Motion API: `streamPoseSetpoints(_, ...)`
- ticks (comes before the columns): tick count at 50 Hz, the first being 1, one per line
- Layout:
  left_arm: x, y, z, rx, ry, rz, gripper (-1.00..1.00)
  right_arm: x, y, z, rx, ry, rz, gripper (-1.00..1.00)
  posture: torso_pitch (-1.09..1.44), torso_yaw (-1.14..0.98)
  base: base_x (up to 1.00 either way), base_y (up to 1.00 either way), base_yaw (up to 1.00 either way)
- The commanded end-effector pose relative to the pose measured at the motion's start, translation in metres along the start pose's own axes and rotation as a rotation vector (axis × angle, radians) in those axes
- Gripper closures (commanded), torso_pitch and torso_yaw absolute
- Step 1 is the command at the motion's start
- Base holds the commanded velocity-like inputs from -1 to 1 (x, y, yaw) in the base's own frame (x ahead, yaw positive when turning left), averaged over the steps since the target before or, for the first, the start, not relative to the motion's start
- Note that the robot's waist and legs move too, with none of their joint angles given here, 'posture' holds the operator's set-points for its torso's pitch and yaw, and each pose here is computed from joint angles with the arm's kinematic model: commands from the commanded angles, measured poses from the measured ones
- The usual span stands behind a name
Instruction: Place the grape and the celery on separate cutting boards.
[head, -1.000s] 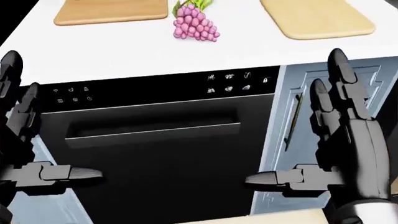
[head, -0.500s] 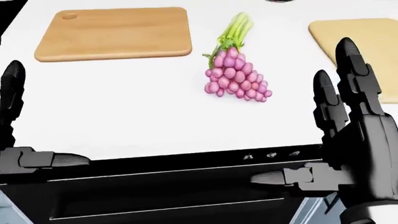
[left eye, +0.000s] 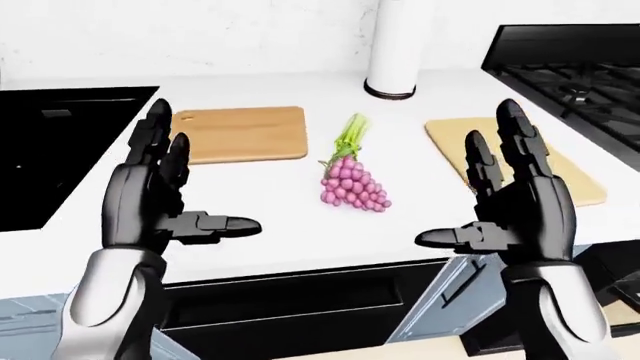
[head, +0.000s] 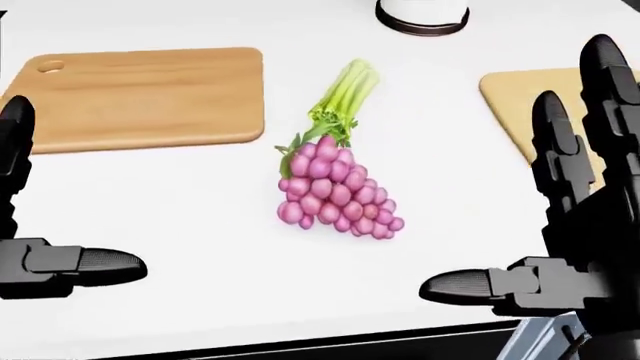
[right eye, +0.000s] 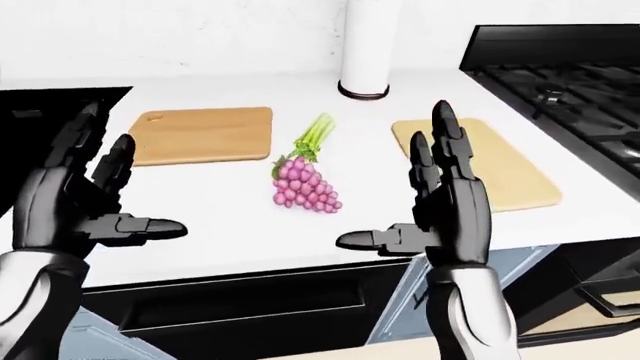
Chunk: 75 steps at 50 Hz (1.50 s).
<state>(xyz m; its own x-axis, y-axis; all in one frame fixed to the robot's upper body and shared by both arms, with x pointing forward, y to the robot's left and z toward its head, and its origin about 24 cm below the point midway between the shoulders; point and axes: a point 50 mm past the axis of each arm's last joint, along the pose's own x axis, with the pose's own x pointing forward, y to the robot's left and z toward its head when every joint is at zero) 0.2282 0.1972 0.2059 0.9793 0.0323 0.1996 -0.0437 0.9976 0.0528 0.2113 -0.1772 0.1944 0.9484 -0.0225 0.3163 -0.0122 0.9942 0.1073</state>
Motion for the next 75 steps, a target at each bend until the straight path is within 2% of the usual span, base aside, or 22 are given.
streamPoseSetpoints(1,-0.002,-0.003,0.013,0.013,-0.08,-0.022,-1.0,0.0,0.0,0.008,-0.01,-0.055,-0.008,-1.0,0.0,0.0,0.0,0.0,0.0)
streamPoseSetpoints(36,-0.003,-0.002,0.011,0.012,-0.081,-0.023,-1.0,-0.002,0.001,0.01,-0.03,-0.056,-0.003,-1.0,0.0,0.0,0.11,-0.02,0.0)
streamPoseSetpoints(54,-0.007,-0.002,0.017,0.015,-0.092,-0.023,-1.0,-0.011,0.001,0.023,-0.012,-0.092,0.001,-1.0,0.0,0.0,0.04,-0.01,0.0)
streamPoseSetpoints(66,-0.011,-0.001,0.021,0.016,-0.098,-0.022,-1.0,-0.015,0.002,0.026,-0.017,-0.104,0.005,-1.0,0.0,0.0,0.0,-0.89,0.0)
streamPoseSetpoints(75,-0.012,0.001,0.023,0.017,-0.104,-0.018,-1.0,-0.015,0.004,0.029,-0.035,-0.113,0.004,-1.0,0.0,0.0,0.0,-0.1,0.0)
